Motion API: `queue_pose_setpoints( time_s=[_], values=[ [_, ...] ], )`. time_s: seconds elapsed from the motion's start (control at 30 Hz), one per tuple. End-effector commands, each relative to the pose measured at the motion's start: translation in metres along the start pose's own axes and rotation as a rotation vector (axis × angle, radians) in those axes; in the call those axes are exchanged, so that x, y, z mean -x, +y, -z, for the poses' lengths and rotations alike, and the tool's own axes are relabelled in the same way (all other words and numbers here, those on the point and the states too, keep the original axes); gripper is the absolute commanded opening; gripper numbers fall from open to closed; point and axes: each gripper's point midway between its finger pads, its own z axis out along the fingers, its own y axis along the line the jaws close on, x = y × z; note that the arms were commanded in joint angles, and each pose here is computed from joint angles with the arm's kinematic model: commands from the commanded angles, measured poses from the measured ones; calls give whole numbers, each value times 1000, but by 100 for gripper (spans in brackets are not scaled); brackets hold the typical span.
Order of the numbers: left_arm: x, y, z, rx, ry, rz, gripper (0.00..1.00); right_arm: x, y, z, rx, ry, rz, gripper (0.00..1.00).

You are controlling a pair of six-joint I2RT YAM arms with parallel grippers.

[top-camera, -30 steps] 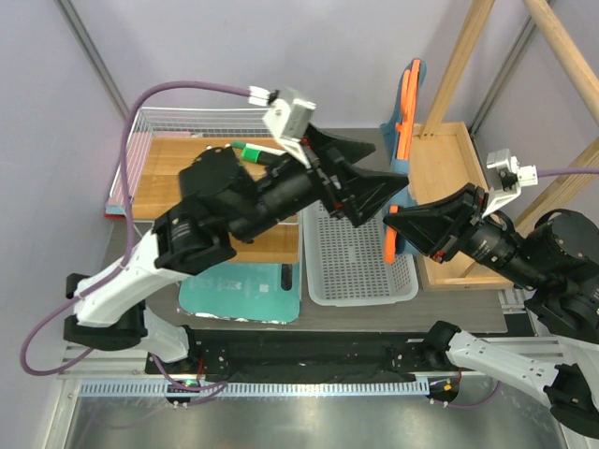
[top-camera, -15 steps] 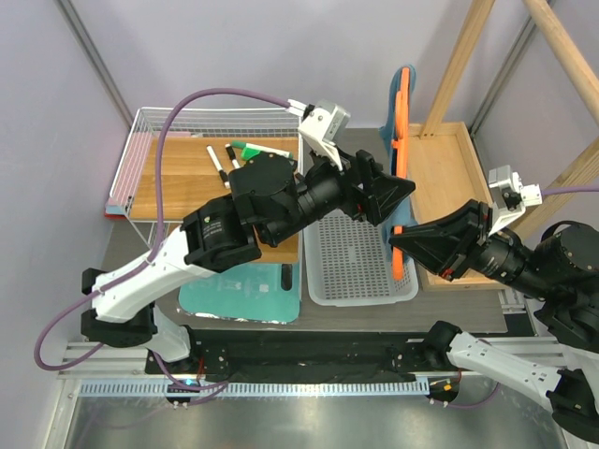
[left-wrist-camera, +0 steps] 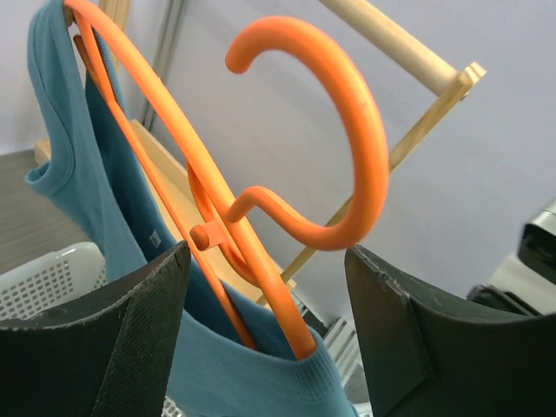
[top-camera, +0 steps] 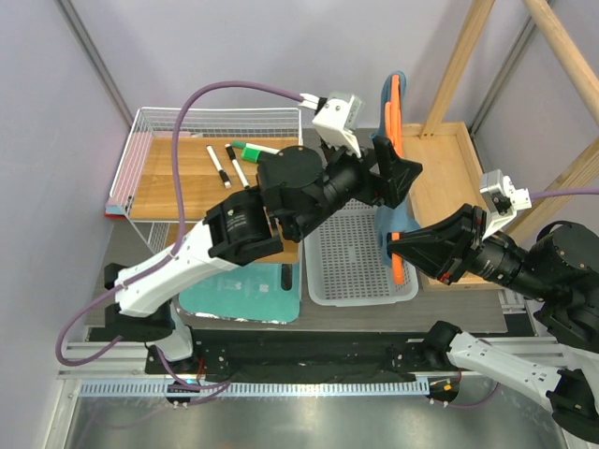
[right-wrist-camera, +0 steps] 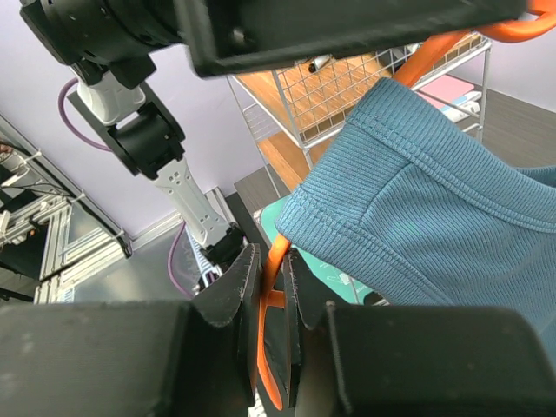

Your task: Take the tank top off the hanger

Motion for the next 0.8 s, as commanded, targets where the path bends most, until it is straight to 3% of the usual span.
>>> queue_pose_setpoints(
  time_s=[0.0,0.57,0.6,0.73,0.77],
  values=[
    [3,13,-8,82,-23,-21,71,18,4,2,20,-74,67,1],
    [12,27,-17,156,-131,-60,44,3,-5,2,-14,-37,66,1],
    [13,27,-17,156,-131,-57,44,3,-6,3,-17,-36,64,1],
    [16,20,-11,110,-128,-36,68,1,-8,5,-28,-37,60,1],
    [15,16,-9,91,-119,-34,69,1,-8,4,-30,-38,58,1]
  ],
)
